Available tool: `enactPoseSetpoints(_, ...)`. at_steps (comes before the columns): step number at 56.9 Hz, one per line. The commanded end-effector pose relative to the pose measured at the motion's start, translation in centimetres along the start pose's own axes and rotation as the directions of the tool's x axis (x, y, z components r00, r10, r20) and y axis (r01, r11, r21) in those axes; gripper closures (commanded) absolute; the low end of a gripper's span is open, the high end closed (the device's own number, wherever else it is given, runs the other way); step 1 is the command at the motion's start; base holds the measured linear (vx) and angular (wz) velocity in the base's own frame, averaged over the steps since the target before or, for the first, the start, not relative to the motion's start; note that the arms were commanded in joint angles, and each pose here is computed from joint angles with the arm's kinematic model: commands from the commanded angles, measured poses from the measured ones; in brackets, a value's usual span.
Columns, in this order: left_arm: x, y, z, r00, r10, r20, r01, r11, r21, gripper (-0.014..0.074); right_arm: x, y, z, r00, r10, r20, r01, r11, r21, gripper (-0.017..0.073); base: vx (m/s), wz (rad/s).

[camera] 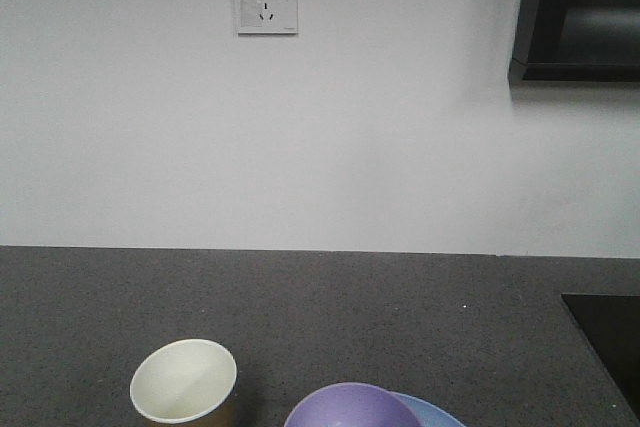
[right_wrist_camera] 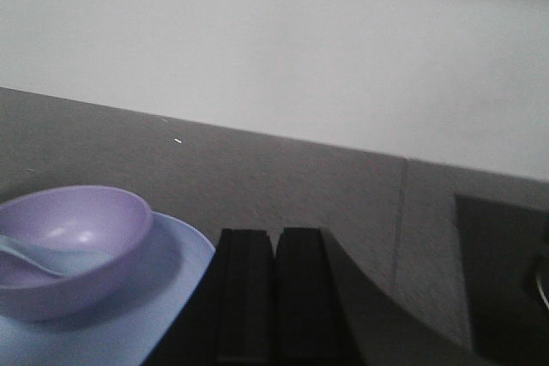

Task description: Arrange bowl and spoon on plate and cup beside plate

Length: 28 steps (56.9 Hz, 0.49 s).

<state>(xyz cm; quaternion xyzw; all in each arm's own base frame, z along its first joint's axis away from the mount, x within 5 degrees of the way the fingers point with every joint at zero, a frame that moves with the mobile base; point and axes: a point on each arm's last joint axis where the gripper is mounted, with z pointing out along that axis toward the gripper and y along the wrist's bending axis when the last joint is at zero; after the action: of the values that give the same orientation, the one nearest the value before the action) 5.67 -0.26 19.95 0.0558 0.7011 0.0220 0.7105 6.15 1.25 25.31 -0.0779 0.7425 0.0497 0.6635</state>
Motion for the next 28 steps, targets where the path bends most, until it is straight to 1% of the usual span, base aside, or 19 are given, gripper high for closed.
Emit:
enactPoseSetpoints(1, -1.6, 0.2, -0.3, 0.993, -0.01, 0.115, 0.012, 1.0, -0.009, 0.0599, 0.6, -0.9, -0.5, 0.994, 0.043, 0.099, -0.057, 0.988, 0.143, 0.0568, 0.0, 0.0)
enactPoseSetpoints(6, -1.6, 0.2, -0.3, 0.993, -0.01, 0.115, 0.012, 1.0, -0.009, 0.0599, 2.4, -1.2, -1.1, 0.987, 0.071, 0.142, -0.104, 0.965, 0.242, 0.0568, 0.0, 0.0)
enactPoseSetpoints(8, -1.6, 0.2, -0.3, 0.993, -0.01, 0.115, 0.012, 1.0, -0.009, 0.0599, 3.2, -1.4, -1.1, 0.986, 0.081, 0.145, -0.118, 0.957, 0.265, 0.0568, 0.0, 0.0)
enactPoseSetpoints(12, -1.6, 0.2, -0.3, 0.993, -0.01, 0.116, 0.012, 1.0, -0.009, 0.0599, 4.7, -1.6, -0.5, 0.985, 0.121, 0.127, -0.152, 0.948, 0.279, 0.0568, 0.0, 0.0)
enactPoseSetpoints(16, -1.6, 0.2, -0.3, 0.993, -0.01, 0.116, 0.012, 1.0, -0.009, 0.0599, 5.9, -1.6, -0.2, 0.983, 0.139, 0.119, -0.168, 0.945, 0.281, 0.0568, 0.0, 0.0)
enactPoseSetpoints(19, -1.6, 0.2, -0.3, 0.993, -0.01, 0.116, 0.012, 1.0, -0.009, 0.0599, 6.2, -1.6, -0.1, 0.984, 0.142, 0.107, -0.167, 0.944, 0.283, 0.0568, 0.0, 0.0)
enactPoseSetpoints(21, -1.6, 0.2, -0.3, 0.993, -0.01, 0.116, 0.012, 1.0, -0.009, 0.0599, 6.2, -1.6, -0.2, 0.988, 0.118, 0.098, -0.141, 0.947, 0.289, 0.0568, 0.0, 0.0)
enactPoseSetpoints(22, -1.6, 0.2, -0.3, 0.993, -0.01, 0.116, 0.012, 1.0, -0.009, 0.0599, 6.1, -1.6, -0.2, 0.991, 0.095, 0.097, -0.119, 0.949, 0.293, 0.0568, 0.0, 0.0)
enactPoseSetpoints(26, -1.6, 0.2, -0.3, 0.993, -0.01, 0.116, 0.012, 1.0, -0.009, 0.0599, 6.0, -1.7, -0.2, 0.995, 0.038, 0.096, -0.065, 0.951, 0.303, 0.0568, 0.0, 0.0)
enactPoseSetpoints(28, -1.6, 0.2, -0.3, 0.993, -0.01, 0.116, 0.012, 1.0, -0.009, 0.0599, 6.0, -1.7, -0.2, 0.995, 0.025, 0.093, -0.052, 0.951, 0.305, 0.0568, 0.0, 0.0)
